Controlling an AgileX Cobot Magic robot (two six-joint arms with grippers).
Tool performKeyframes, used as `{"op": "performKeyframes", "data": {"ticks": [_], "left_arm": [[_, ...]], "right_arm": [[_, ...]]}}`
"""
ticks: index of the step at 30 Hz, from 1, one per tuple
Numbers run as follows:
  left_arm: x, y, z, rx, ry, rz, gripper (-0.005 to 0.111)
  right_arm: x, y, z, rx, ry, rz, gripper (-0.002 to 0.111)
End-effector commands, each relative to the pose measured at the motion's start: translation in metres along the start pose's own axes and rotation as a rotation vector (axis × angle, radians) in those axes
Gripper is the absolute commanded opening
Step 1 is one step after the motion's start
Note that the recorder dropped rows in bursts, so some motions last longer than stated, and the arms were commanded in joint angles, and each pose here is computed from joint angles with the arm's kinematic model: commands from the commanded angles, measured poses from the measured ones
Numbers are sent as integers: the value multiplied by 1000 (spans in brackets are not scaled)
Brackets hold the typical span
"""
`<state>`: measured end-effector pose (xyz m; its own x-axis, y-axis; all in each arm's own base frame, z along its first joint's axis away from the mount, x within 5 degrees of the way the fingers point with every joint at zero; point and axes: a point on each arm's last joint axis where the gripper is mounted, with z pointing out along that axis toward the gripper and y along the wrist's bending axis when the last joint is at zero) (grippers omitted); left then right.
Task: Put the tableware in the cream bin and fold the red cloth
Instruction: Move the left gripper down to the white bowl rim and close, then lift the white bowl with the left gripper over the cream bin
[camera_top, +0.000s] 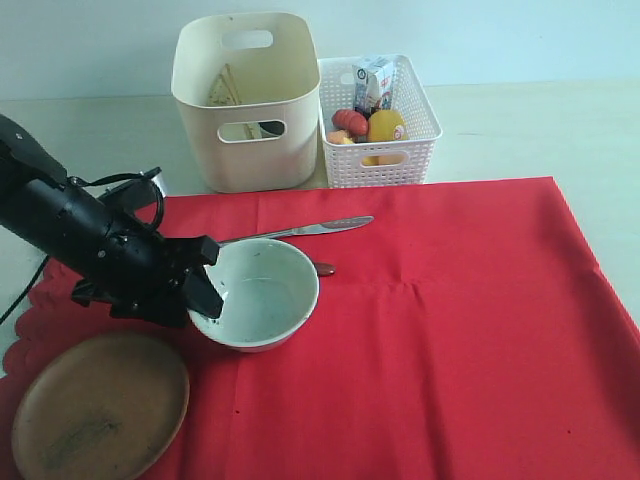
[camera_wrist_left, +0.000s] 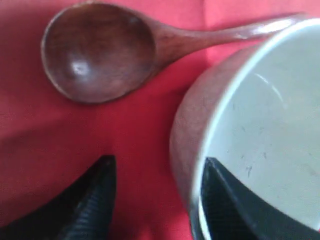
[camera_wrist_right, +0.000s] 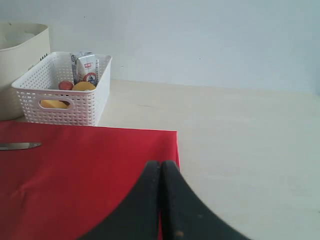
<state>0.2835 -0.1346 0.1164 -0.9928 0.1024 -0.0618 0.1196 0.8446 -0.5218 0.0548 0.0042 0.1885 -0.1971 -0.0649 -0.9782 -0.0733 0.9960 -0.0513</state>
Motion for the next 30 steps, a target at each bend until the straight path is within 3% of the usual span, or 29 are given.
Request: {"op": "performKeyframes", "data": {"ticks": [1,2,7,17,24,30], "left_arm": [[-2,-2,1,8,-13,-7,13],[-2,-2,1,10,-15,-6,0],[1,-15,-16,52,-26,24,0],[-2,-58,-93,79,-262,225,0],[-30,-72,-156,94,-482,247,0],[-64,-63,-197,87,-624,207,0]], "right_arm": [[1,0,0,6,-8,3,0],[1,0,0,6,-8,3,0],[1,0,0,7,-8,2,0],[1,0,0,7,-8,2,0],[1,0,0,7,-8,3,0],[1,0,0,7,-8,3,0]]}}
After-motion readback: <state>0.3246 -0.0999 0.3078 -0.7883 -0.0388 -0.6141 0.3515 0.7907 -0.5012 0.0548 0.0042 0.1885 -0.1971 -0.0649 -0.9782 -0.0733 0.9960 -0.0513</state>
